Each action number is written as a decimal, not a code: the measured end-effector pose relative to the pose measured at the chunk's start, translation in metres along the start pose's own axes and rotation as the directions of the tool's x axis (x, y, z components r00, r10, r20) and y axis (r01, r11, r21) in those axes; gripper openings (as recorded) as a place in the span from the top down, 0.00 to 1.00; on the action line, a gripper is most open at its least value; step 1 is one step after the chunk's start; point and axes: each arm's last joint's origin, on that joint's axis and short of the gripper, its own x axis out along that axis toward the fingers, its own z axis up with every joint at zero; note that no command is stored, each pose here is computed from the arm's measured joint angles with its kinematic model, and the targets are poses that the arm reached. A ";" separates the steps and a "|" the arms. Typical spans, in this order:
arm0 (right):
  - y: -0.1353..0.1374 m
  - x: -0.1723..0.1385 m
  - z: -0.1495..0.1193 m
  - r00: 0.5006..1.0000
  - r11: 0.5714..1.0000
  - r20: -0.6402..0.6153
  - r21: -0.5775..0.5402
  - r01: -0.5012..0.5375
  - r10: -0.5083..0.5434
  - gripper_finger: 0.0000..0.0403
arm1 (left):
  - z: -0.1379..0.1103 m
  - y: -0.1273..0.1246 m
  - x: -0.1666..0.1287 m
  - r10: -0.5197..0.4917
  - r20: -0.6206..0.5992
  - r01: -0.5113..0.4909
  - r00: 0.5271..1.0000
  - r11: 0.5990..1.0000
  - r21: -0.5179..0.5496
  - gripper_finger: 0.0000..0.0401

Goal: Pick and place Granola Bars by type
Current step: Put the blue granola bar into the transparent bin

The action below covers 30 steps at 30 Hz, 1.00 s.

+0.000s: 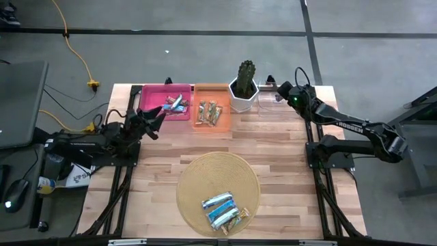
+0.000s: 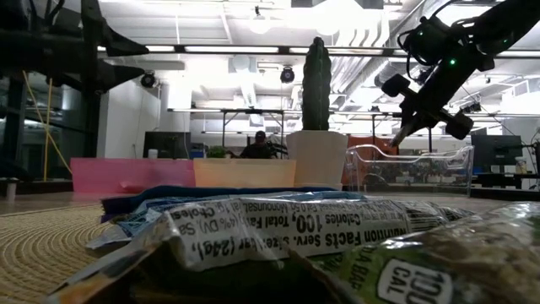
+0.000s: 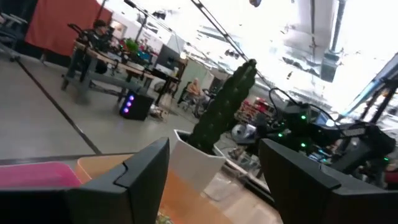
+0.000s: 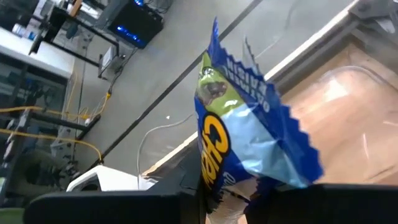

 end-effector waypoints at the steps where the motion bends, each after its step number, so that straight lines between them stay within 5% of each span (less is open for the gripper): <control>1: 0.000 0.000 0.000 1.000 1.000 0.001 0.006 0.002 -0.002 0.86 | 0.000 0.000 -0.001 -0.006 0.000 0.006 1.000 1.000 -0.002 0.39; 24: -0.007 0.000 -0.002 0.998 0.998 -0.023 -0.008 0.062 -0.062 0.85 | 0.004 0.001 -0.007 -0.081 0.001 0.081 0.997 0.997 0.006 0.39; 30: -0.007 0.000 -0.003 0.997 0.998 -0.043 -0.033 0.059 -0.060 0.75 | 0.004 0.001 -0.007 -0.081 0.000 0.081 0.997 0.997 0.007 0.39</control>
